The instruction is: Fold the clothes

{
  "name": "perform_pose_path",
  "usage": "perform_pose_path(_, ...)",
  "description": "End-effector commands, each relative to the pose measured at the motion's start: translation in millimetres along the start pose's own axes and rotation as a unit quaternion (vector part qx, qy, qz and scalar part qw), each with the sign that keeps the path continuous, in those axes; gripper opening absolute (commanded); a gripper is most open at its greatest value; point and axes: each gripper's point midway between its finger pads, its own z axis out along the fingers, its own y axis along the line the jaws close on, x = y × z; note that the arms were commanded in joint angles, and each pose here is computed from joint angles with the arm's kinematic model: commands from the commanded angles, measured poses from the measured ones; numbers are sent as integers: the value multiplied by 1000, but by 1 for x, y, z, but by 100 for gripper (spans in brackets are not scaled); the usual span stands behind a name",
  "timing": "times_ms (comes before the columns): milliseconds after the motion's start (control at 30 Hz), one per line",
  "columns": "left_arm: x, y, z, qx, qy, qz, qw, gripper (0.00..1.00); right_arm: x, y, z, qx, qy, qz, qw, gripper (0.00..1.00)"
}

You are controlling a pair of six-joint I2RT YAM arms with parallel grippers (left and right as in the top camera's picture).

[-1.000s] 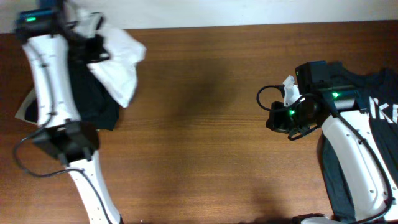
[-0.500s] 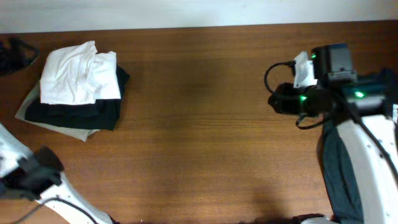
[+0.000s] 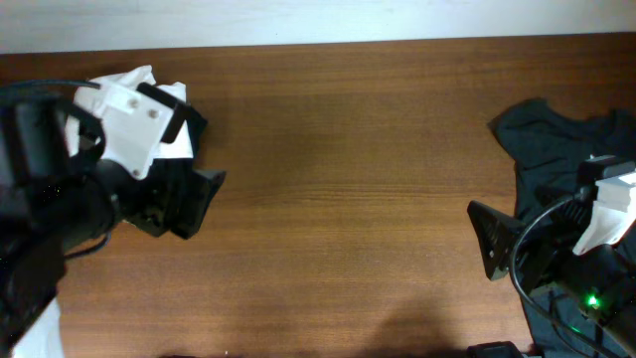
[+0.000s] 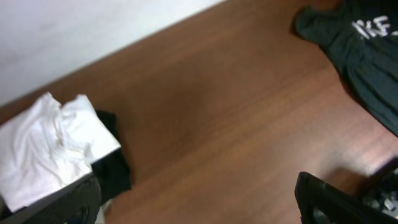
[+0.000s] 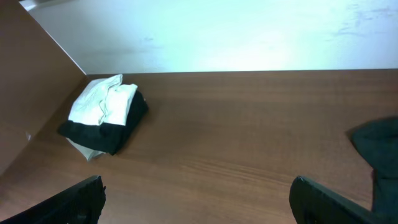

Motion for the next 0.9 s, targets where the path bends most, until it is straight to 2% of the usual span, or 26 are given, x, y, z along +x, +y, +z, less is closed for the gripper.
perform_pose_path(0,5,0,5,2,13,-9,1000,99,-3,-2,-1,5,-5,-2,1000,99)
perform_pose_path(200,5,0,6,3,13,-9,1000,99,-1,-2,-1,6,-2,-1,1000,99)
perform_pose_path(367,5,0,6,3,13,-9,1000,99,8,-19,-13,59,-19,-13,998,99)
perform_pose_path(500,5,0,6,3,13,-9,1000,99,9,-55,-11,143,-115,-27,983,99)
perform_pose_path(533,5,0,6,3,13,-9,1000,99,22,-62,-5,145,-129,-27,980,99)
perform_pose_path(667,5,0,6,3,13,-9,1000,99,92,-85,19,161,-110,-19,981,99)
perform_pose_path(867,5,0,6,3,13,-9,1000,99,152,-112,66,158,-148,-25,976,99)
